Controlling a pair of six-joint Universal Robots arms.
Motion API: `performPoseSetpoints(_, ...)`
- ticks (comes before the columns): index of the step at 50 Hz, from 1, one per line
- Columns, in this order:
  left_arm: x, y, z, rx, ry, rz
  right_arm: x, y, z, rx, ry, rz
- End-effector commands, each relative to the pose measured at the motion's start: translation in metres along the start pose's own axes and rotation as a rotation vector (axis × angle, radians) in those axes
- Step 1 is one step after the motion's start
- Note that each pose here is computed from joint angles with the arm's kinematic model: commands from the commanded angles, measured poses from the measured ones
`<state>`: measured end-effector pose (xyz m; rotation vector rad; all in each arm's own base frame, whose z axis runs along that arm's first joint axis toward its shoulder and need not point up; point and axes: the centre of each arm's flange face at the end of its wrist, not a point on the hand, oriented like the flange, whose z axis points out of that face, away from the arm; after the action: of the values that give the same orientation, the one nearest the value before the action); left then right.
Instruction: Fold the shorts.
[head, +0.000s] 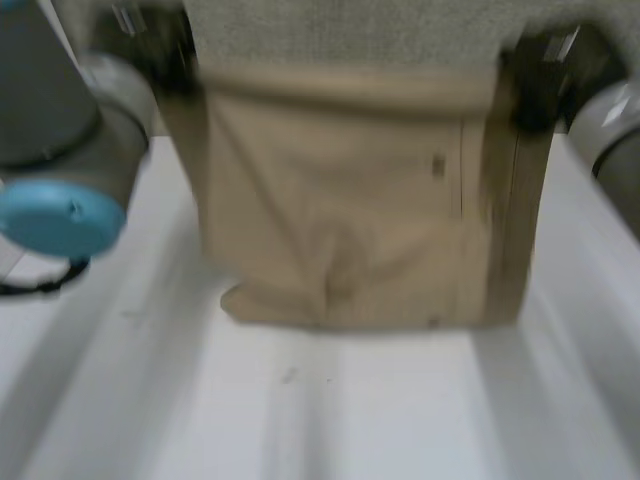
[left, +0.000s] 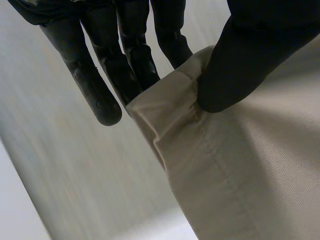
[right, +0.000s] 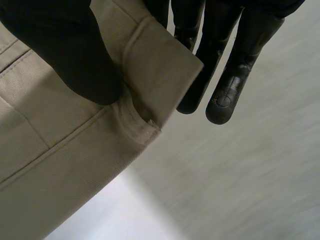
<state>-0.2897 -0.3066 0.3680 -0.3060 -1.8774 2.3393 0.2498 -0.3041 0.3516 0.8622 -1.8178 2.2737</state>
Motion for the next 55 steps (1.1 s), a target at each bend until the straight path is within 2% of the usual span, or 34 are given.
performPoseSetpoints(1,-0.024,-0.116,-0.016,0.496,-0.135,-0.137,0.053,-0.084,-0.012,0.407,0.268,0.07)
performPoseSetpoints(5,-0.022,-0.092,-0.019,0.418,-0.128,-0.108,0.046,-0.073,-0.015,0.335,0.225,0.076)
performPoseSetpoints(14,-0.015,0.005,-0.046,0.127,-0.077,-0.023,-0.009,0.015,-0.011,0.048,0.005,0.073)
performPoseSetpoints(21,-0.004,0.117,-0.081,-0.195,-0.011,0.072,-0.066,0.11,-0.023,-0.24,-0.175,0.087)
performPoseSetpoints(22,0.003,0.145,-0.092,-0.28,0.017,0.095,-0.072,0.12,-0.026,-0.273,-0.196,0.088)
performPoseSetpoints(25,0.013,0.177,-0.109,-0.384,0.062,0.127,-0.091,0.153,-0.038,-0.381,-0.253,0.086)
performPoseSetpoints(28,0.023,0.205,-0.14,-0.518,0.131,0.181,-0.096,0.166,-0.048,-0.433,-0.273,0.083)
performPoseSetpoints(32,0.027,0.208,-0.162,-0.581,0.174,0.208,-0.096,0.169,-0.06,-0.459,-0.282,0.088)
performPoseSetpoints(41,0.019,0.188,-0.175,-0.59,0.174,0.214,-0.09,0.157,-0.087,-0.475,-0.302,0.048)
performPoseSetpoints(47,0.011,0.18,-0.188,-0.648,0.183,0.236,-0.091,0.156,-0.108,-0.552,-0.36,0.02)
performPoseSetpoints(55,-0.004,0.168,-0.227,-0.814,0.222,0.297,-0.086,0.147,-0.142,-0.675,-0.494,-0.109)
